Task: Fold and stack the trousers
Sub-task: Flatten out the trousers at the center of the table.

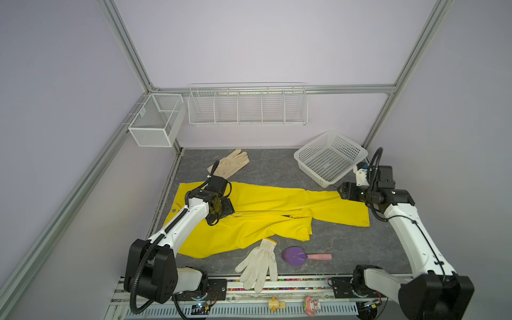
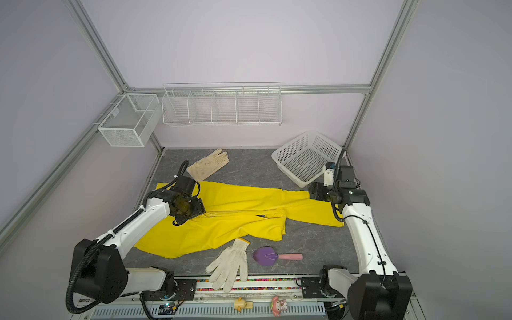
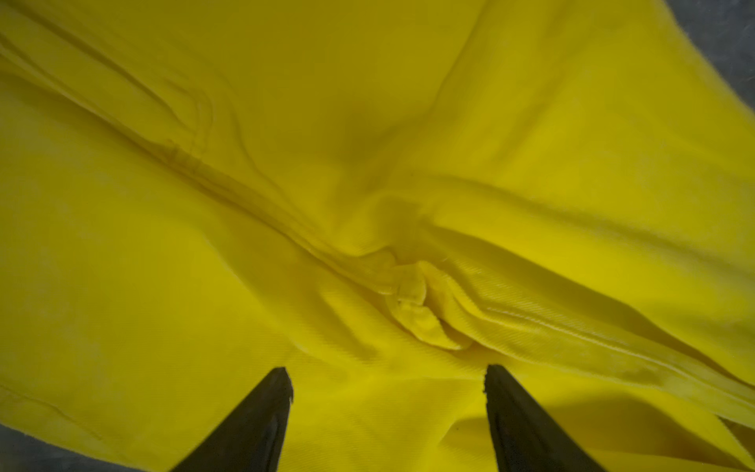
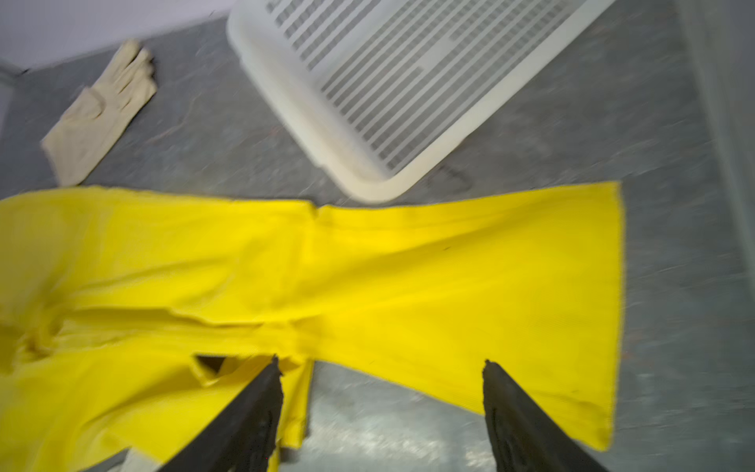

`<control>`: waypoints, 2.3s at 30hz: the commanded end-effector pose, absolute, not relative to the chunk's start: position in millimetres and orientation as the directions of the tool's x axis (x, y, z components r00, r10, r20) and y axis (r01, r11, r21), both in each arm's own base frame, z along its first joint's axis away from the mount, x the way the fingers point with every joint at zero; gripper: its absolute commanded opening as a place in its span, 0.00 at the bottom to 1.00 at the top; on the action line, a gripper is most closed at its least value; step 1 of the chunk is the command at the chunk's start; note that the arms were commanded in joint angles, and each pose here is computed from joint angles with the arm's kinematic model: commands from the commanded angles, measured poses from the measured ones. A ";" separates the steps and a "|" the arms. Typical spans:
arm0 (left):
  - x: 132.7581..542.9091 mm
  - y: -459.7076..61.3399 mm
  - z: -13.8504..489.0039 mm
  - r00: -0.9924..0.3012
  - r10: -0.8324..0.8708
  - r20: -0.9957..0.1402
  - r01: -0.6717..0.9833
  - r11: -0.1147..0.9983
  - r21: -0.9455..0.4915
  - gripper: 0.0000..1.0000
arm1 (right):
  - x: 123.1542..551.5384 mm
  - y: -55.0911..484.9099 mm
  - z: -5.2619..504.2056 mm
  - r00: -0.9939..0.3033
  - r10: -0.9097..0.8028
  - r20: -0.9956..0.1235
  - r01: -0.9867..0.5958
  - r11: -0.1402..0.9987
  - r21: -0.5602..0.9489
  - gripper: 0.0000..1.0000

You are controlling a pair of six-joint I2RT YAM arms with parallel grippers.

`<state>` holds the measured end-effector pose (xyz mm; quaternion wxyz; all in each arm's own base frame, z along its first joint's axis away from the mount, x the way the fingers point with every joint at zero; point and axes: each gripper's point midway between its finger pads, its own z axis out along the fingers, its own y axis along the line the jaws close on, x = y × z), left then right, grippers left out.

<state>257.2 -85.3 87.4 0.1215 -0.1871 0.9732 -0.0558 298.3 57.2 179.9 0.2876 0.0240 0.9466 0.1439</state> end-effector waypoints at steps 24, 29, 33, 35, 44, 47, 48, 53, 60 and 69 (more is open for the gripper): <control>231.7 -70.4 52.1 -0.834 -0.535 -0.133 -0.491 0.831 -0.261 0.85 | 224.4 157.6 28.4 -0.955 -0.085 -0.285 -0.122 0.986 0.114 0.48; 231.1 -69.1 49.4 -0.836 -0.533 -0.132 -0.492 0.834 -0.251 0.85 | 225.1 164.5 16.2 -0.957 -0.110 -0.269 -0.145 0.983 0.114 0.44; 230.0 -67.7 48.2 -0.840 -0.526 -0.136 -0.487 0.839 -0.242 0.85 | 223.4 163.9 12.7 -0.956 -0.134 -0.260 -0.159 0.984 0.078 0.38; 229.0 -65.6 46.0 -0.838 -0.528 -0.138 -0.491 0.840 -0.231 0.85 | 220.2 155.1 9.8 -0.959 -0.149 -0.240 -0.161 0.987 0.027 0.31; 229.8 -43.6 30.7 -0.832 -0.524 -0.180 -0.513 0.852 -0.108 0.85 | 222.2 130.0 66.3 -0.932 -0.102 -0.348 -0.106 0.994 -0.007 0.09; 228.4 -39.3 21.0 -0.834 -0.524 -0.172 -0.520 0.851 -0.072 0.85 | 217.9 106.4 95.6 -0.918 -0.023 -0.396 -0.025 1.000 -0.001 0.08; 227.3 -38.3 17.0 -0.834 -0.526 -0.168 -0.524 0.850 -0.062 0.85 | 215.7 98.2 103.5 -0.915 0.004 -0.404 0.003 1.000 0.003 0.08; 226.9 -30.7 6.6 -0.829 -0.532 -0.175 -0.537 0.843 -0.020 0.81 | 200.8 45.1 146.3 -0.869 0.133 -0.477 0.158 0.987 -0.012 0.08; 238.8 -30.7 7.4 -0.827 -0.529 -0.190 -0.536 0.844 -0.017 0.80 | 193.3 16.1 178.3 -0.831 0.208 -0.516 0.242 0.970 0.000 0.11; 250.0 -20.4 17.5 -0.822 -0.512 -0.250 -0.531 0.847 0.014 0.66 | 183.9 -3.3 190.7 -0.818 0.233 -0.526 0.288 0.957 -0.023 0.20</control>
